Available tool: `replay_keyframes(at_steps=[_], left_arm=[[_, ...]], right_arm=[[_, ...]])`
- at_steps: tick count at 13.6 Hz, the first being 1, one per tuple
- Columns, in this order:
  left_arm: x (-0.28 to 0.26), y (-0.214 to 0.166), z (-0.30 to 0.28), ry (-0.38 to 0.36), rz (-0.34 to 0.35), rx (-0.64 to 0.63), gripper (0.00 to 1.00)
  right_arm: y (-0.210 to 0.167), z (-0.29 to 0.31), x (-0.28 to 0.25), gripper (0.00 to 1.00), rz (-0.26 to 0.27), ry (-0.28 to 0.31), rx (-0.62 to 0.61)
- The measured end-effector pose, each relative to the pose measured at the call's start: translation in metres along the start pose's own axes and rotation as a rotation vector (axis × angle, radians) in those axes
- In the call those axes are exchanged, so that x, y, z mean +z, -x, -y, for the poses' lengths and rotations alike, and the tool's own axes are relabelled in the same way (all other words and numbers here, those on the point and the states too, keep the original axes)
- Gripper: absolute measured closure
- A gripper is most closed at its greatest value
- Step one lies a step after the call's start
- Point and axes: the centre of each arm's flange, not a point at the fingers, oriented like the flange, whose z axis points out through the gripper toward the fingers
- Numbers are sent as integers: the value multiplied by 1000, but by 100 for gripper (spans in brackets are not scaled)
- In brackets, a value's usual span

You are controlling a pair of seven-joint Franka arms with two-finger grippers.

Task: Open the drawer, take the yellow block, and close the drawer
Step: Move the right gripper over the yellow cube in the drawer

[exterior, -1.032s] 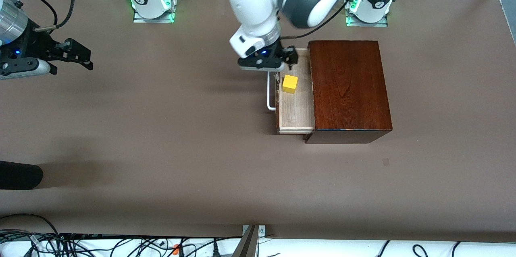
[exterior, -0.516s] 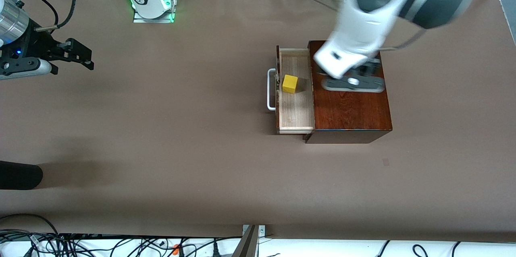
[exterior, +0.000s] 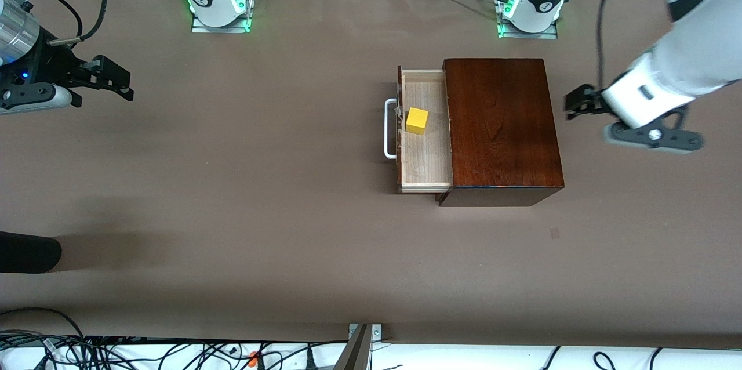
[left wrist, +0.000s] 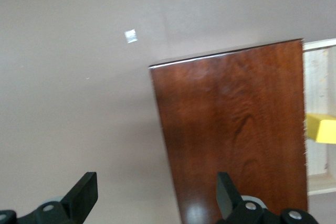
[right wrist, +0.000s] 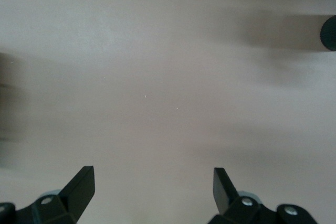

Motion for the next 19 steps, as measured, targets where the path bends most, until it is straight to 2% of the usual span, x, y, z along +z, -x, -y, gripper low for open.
replay_keyframes(at_steps=[4,6,8,10,12,13,15,17,19], left_arm=[[9,33,28,-10,-63,-20,0],[15,41,32,-9,-60,-22,0],[17,41,33,-9,-59,-14,0],[19,42,33,-9,-50,-11,0],[20,43,34,-8,-45,-14,0],[20,43,36,-8,-44,-16,0],[21,43,37,-7,-42,-18,0],[22,45,37,-6,-28,-17,0],[23,46,37,-6,-15,-17,0]], right_arm=[[-2,0,0,0,-10,0,-1],[-9,13,4,0,-39,1,-27],[-20,39,18,0,-41,0,-71],[-23,52,31,0,-10,-1,-92],[-20,74,50,0,71,-1,-132],[-20,93,59,0,95,-1,-175],[-15,147,67,0,97,-4,-302],[-7,214,69,0,46,-10,-418],[4,291,85,0,19,-16,-539]])
